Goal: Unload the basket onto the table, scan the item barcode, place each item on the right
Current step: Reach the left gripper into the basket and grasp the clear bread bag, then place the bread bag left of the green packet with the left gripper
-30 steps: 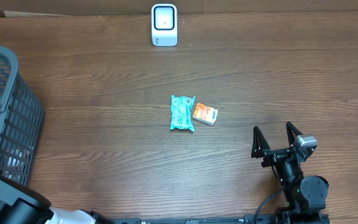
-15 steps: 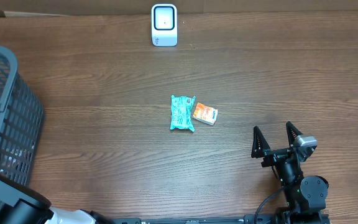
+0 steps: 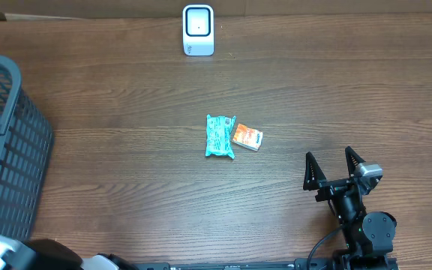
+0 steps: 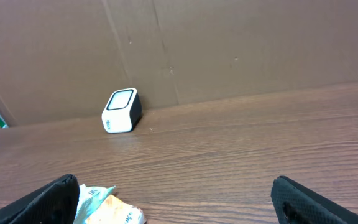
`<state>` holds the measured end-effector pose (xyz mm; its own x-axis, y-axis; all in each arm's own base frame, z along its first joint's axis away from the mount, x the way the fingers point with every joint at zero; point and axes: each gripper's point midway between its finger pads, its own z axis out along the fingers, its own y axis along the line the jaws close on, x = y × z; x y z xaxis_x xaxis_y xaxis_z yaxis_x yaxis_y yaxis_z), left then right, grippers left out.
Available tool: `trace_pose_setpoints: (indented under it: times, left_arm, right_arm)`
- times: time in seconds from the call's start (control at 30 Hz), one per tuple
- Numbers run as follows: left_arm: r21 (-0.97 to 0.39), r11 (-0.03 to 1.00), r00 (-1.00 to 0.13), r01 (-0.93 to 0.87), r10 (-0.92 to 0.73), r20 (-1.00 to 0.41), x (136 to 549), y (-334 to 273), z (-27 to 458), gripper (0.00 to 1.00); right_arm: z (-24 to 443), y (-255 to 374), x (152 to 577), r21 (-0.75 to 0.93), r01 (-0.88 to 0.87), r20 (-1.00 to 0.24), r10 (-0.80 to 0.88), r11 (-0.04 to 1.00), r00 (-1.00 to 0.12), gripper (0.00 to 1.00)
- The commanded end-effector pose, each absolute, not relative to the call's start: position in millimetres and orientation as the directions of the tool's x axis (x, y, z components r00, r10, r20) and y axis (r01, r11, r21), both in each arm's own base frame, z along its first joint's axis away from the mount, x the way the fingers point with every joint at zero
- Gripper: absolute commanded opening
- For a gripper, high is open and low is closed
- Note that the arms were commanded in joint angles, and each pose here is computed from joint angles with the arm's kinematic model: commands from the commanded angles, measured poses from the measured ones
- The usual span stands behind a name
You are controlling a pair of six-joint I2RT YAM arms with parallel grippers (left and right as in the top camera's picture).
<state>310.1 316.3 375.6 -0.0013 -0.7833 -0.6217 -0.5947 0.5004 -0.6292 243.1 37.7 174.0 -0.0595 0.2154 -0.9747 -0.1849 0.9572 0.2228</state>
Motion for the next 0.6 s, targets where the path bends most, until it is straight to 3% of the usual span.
trace_pose_setpoints:
  times: [0.0, 0.13, 0.27, 0.43, 0.57]
  left_arm:
    - [-0.751, 0.617, -0.147, -0.236, -0.786, -0.600, 337.9, 222.7, 441.8, 0.04]
    - [-0.691, 0.723, -0.360, -0.005, -0.646, -0.673, 358.8, 128.7, 448.3, 0.04]
    - [-0.566, 0.806, -0.591, 0.173, -0.375, -0.714, 370.8, 35.7, 404.5, 0.04]
    - [-0.453, 0.854, -0.831, 0.256, -0.045, -0.554, 371.0, -47.3, 308.8, 0.04]
    - [-0.434, 0.864, -0.920, 0.255, 0.079, -0.384, 376.5, -83.3, 240.5, 0.04]
  right_arm:
    - [172.0, 35.0, 243.6, 0.218, -0.173, -0.976, 0.212, 0.961, -0.053, 1.00]
    - [171.9, 35.0, 243.6, 0.218, -0.173, -0.976, 0.212, 0.961, -0.053, 1.00]
    - [171.9, 35.0, 243.6, 0.218, -0.173, -0.976, 0.212, 0.961, -0.053, 1.00]
    - [172.0, 35.0, 243.6, 0.218, -0.173, -0.976, 0.212, 0.961, -0.053, 1.00]
    - [171.9, 35.0, 243.6, 0.218, -0.173, -0.976, 0.212, 0.961, -0.053, 1.00]
